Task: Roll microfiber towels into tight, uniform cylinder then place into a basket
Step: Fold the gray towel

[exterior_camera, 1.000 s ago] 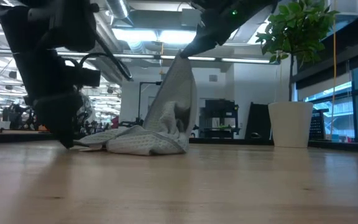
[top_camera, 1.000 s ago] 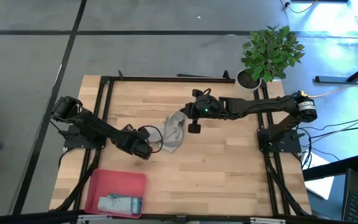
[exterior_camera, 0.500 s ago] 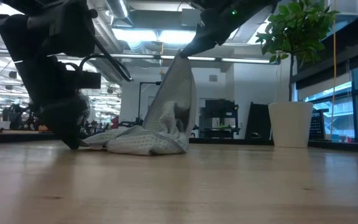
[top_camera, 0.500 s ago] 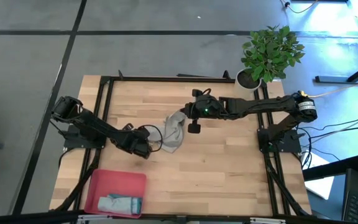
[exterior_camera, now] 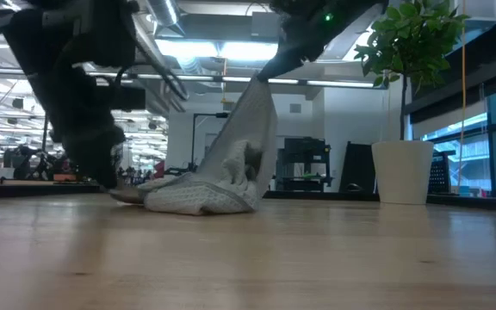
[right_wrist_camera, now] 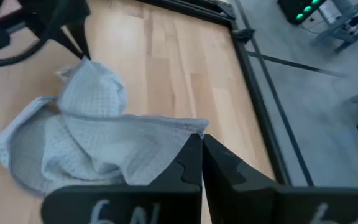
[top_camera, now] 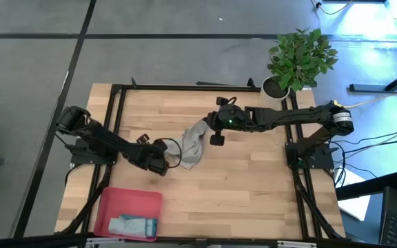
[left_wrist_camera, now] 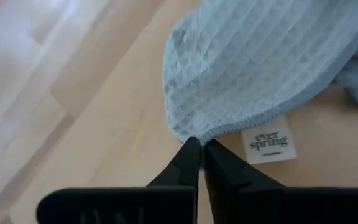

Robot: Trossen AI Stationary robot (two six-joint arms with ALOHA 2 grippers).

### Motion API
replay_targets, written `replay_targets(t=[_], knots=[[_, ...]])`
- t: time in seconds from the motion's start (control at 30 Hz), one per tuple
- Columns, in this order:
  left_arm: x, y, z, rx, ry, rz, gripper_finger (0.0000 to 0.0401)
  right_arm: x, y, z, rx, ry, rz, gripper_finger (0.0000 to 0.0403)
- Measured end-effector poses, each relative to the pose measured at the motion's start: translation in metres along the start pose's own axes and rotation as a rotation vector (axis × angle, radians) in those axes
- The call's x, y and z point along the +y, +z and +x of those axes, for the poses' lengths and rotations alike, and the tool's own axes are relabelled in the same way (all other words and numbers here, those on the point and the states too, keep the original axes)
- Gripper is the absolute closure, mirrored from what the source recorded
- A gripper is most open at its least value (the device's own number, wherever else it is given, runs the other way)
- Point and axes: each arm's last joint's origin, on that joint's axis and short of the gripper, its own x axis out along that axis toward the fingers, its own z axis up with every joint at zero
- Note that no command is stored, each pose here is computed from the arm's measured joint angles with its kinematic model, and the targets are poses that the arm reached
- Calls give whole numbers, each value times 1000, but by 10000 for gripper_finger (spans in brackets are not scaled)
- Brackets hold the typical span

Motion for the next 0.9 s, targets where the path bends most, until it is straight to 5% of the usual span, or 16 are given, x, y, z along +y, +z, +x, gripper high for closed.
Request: replay_targets(t=[0.43,0.9], knots=[[42,44,-85,-181,36,-36,400,-19,10,-50,-68,-26,26,399],[108,92,-151,-250,92,-81,401,-41,9,-102,-77,-260,66,399]])
